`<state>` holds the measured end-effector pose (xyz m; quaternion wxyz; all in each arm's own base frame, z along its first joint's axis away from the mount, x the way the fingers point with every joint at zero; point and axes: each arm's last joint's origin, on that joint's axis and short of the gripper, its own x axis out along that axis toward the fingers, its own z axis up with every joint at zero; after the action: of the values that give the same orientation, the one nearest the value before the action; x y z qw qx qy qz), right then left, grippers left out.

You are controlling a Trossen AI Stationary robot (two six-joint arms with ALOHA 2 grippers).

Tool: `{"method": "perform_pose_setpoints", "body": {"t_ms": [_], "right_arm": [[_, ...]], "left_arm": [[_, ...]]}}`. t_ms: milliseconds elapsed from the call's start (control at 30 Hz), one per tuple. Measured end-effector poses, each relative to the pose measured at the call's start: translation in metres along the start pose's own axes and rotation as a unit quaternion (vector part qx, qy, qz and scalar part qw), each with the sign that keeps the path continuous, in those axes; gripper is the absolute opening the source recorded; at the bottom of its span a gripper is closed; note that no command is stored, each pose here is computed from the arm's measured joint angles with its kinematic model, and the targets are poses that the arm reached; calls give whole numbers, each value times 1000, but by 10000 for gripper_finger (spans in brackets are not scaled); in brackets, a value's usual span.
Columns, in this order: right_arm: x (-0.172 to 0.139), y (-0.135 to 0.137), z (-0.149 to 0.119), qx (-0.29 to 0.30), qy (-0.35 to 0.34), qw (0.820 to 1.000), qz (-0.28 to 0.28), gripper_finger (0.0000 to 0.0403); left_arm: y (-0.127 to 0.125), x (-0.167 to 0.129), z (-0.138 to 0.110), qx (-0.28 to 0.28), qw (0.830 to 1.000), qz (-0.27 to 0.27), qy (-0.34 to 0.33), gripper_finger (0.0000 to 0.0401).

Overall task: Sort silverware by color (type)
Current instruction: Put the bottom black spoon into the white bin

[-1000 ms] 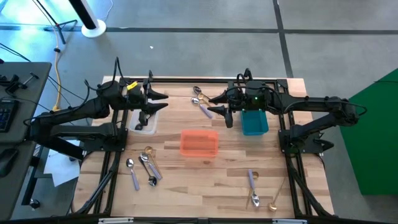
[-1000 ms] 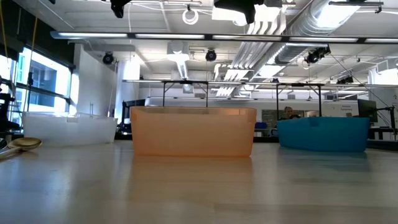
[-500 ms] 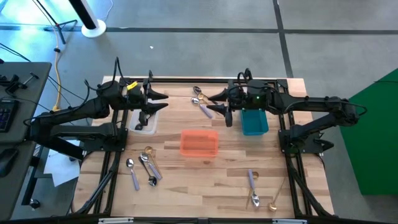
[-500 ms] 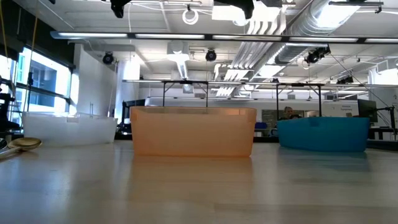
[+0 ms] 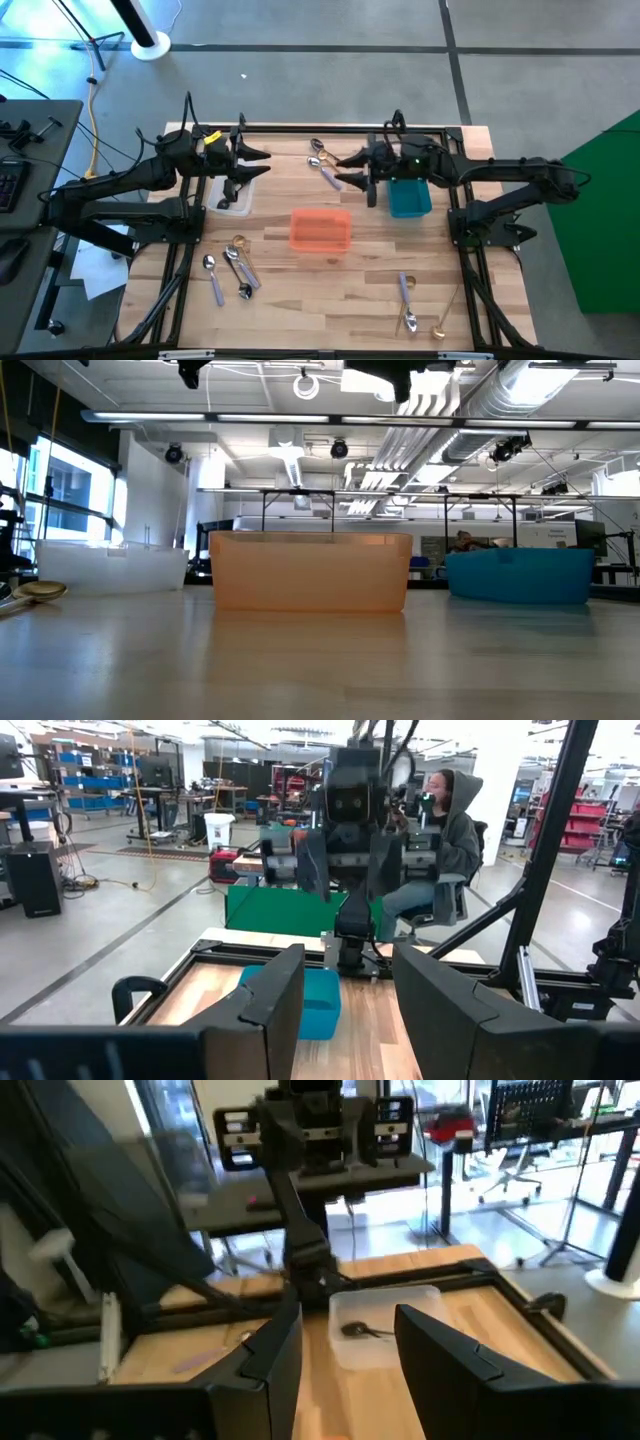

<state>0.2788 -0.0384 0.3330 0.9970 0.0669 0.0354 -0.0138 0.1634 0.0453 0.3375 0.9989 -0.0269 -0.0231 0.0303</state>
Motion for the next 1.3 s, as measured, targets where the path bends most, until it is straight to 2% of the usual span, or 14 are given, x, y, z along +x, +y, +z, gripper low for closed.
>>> {"method": "perform_pose_setpoints", "body": {"t_ms": [133,233,567,1167,1300], "right_arm": [[-15,-1,-10,9,-73,997,-13,146],[-23,1,-5,3,-90,996,-13,146],[-24,2,5,-53,-18,998,-18,146],[-24,3,6,-53,-20,998,-14,146],[-24,3,6,-52,-20,998,-14,146]], "left_arm": [[0,0,0,-1,1000,0,2,145],[0,0,0,-1,1000,0,2,145],[0,0,-1,-1,1000,0,3,145],[0,0,-1,-19,1000,0,6,145],[-1,-2,-2,-16,998,2,54,145]]}}
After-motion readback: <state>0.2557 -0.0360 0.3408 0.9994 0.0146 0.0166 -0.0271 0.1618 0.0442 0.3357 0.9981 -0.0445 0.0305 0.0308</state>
